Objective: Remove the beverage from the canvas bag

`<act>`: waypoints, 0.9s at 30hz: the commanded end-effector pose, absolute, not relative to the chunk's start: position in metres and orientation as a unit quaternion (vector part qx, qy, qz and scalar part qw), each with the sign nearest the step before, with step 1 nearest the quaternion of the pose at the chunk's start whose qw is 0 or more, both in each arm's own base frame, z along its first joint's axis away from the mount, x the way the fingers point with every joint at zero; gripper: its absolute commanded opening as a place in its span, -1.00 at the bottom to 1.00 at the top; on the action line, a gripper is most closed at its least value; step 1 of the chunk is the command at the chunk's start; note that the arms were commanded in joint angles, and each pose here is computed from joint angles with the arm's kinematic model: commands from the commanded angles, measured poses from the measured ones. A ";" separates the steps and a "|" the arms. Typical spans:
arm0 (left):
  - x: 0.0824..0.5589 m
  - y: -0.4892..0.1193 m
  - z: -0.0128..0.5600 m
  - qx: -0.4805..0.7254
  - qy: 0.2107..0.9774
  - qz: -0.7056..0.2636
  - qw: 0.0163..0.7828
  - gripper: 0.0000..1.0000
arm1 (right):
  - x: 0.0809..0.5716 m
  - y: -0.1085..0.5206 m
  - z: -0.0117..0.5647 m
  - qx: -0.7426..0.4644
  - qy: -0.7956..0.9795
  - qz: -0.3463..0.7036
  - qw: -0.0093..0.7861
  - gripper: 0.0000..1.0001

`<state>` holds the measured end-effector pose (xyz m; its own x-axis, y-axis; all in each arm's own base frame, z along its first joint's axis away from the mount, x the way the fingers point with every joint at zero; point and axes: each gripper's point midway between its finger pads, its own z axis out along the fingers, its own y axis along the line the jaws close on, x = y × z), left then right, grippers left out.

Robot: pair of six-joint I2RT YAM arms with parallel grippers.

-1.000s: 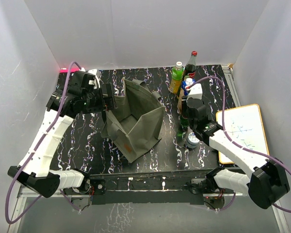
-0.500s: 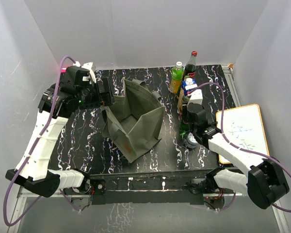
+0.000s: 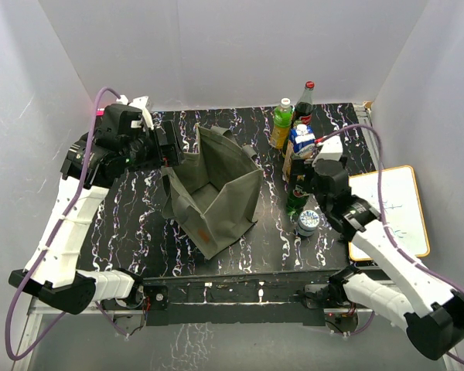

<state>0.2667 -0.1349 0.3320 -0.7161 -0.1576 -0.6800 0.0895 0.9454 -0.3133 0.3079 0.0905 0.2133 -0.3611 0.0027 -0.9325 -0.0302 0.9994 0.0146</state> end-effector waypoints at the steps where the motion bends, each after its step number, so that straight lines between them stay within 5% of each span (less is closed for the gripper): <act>1: 0.270 -0.139 0.341 -0.013 0.901 -0.179 0.395 0.94 | 0.280 0.082 0.269 0.049 0.821 0.058 0.566 0.97; 18: 0.272 -0.125 0.404 -0.053 0.836 -0.205 0.507 0.94 | 0.194 0.060 0.446 0.202 0.748 0.232 0.588 0.96; 27: 0.251 -0.094 0.439 -0.091 0.796 -0.188 0.567 0.94 | 0.177 0.041 0.466 0.282 0.683 0.284 0.611 0.96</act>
